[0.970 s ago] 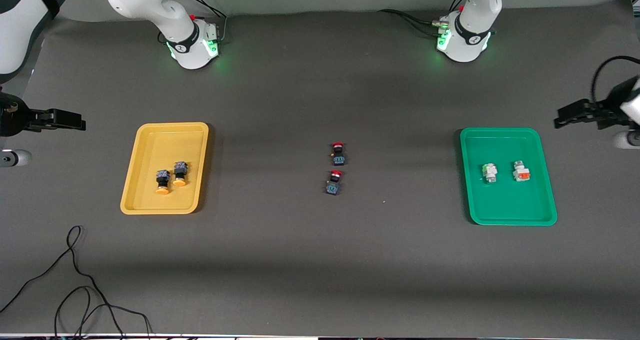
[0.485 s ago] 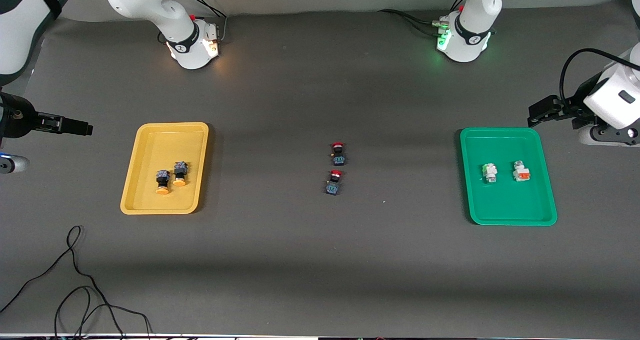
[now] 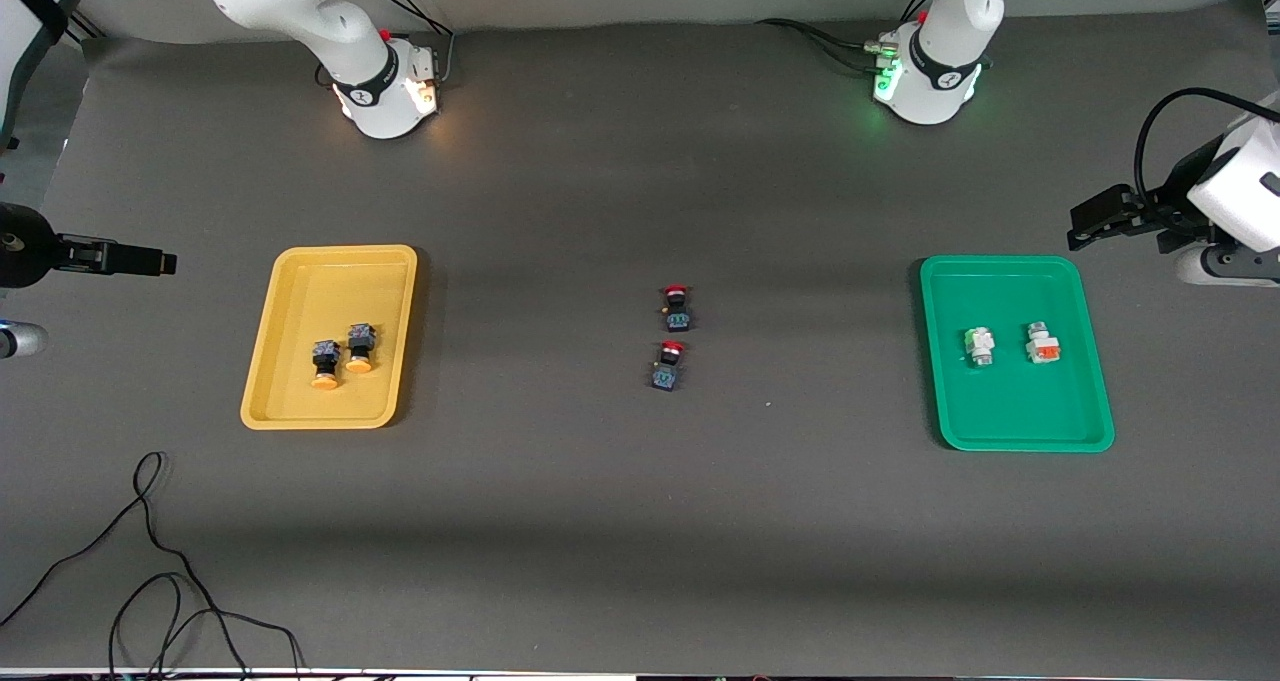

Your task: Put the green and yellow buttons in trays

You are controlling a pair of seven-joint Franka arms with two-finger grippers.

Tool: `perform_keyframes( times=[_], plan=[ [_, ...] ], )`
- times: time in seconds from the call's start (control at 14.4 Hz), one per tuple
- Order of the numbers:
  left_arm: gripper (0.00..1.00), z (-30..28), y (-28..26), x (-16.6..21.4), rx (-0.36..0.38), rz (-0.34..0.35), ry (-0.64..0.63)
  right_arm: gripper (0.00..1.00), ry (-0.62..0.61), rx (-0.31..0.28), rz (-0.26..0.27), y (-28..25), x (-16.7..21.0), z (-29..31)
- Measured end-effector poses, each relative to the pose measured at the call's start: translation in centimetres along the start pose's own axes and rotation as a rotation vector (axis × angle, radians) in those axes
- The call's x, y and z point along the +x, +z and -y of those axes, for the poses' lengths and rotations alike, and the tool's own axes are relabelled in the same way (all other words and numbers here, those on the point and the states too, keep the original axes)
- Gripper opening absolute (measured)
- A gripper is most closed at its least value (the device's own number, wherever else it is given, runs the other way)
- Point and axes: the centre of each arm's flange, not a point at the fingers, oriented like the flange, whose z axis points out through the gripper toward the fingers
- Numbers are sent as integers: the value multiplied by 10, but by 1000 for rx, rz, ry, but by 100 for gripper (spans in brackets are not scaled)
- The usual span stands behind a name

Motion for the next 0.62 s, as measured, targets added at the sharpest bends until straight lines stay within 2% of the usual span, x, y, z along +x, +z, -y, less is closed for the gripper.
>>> perform_keyframes(
  times=[0.14,0.28,0.42,0.62],
  plan=[
    [100,0,0,0,1,0,0,100,-44,-25,-14,-6,-6,0],
    [100,2,0,-1,16,2,0,100,-70,-17,-39,-15,-14,1],
    [100,3,0,-1,31,5,1,100,-75,6,-94,-19,-21,-8],
    [100,2,0,-1,34,6,2,100,-69,44,-217,-9,-39,-27]
  ],
)
